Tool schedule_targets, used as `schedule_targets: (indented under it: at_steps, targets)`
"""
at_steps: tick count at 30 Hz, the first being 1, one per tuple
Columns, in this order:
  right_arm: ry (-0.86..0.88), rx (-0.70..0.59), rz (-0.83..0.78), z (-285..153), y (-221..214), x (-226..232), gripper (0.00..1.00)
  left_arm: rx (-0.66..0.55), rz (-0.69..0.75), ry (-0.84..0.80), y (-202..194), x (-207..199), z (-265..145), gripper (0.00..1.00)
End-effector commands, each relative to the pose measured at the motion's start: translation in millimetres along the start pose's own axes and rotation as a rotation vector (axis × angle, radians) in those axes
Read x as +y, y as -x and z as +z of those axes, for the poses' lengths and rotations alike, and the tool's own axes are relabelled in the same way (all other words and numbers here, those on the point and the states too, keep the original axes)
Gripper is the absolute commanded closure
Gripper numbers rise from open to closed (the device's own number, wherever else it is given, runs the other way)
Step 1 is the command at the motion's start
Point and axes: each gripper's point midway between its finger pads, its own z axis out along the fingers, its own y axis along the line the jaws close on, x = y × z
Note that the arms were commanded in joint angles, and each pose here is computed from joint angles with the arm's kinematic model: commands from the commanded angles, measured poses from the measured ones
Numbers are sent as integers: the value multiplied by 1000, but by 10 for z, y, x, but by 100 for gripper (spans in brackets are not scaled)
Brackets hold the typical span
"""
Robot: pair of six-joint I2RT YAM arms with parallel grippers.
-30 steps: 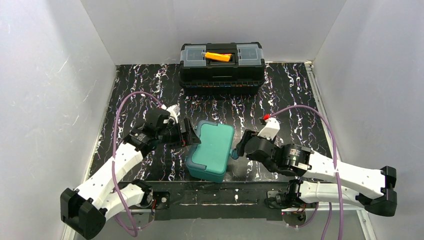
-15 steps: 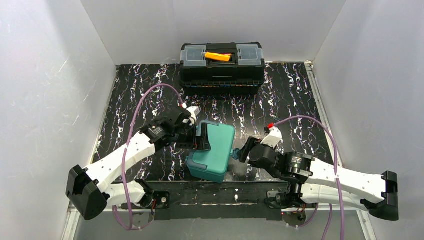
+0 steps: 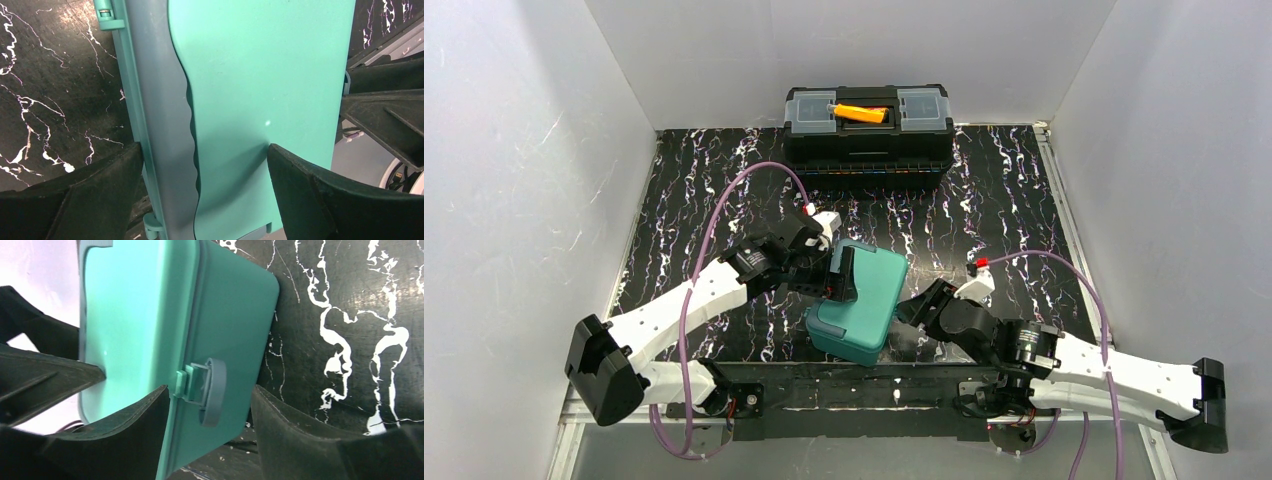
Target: Organize the medicine kit
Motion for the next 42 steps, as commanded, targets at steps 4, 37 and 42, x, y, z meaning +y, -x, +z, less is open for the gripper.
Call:
schedule_targets:
  at_steps: [4, 37, 42]
  targets:
    - [41, -69, 129, -17, 154, 115, 43, 129, 48, 138, -383, 340, 114, 11]
    - [88, -57, 156, -108, 212, 269, 79, 131, 45, 146, -452, 392, 116, 12]
    - [142, -65, 135, -166, 293, 478, 86, 137, 44, 142, -477, 395, 114, 12]
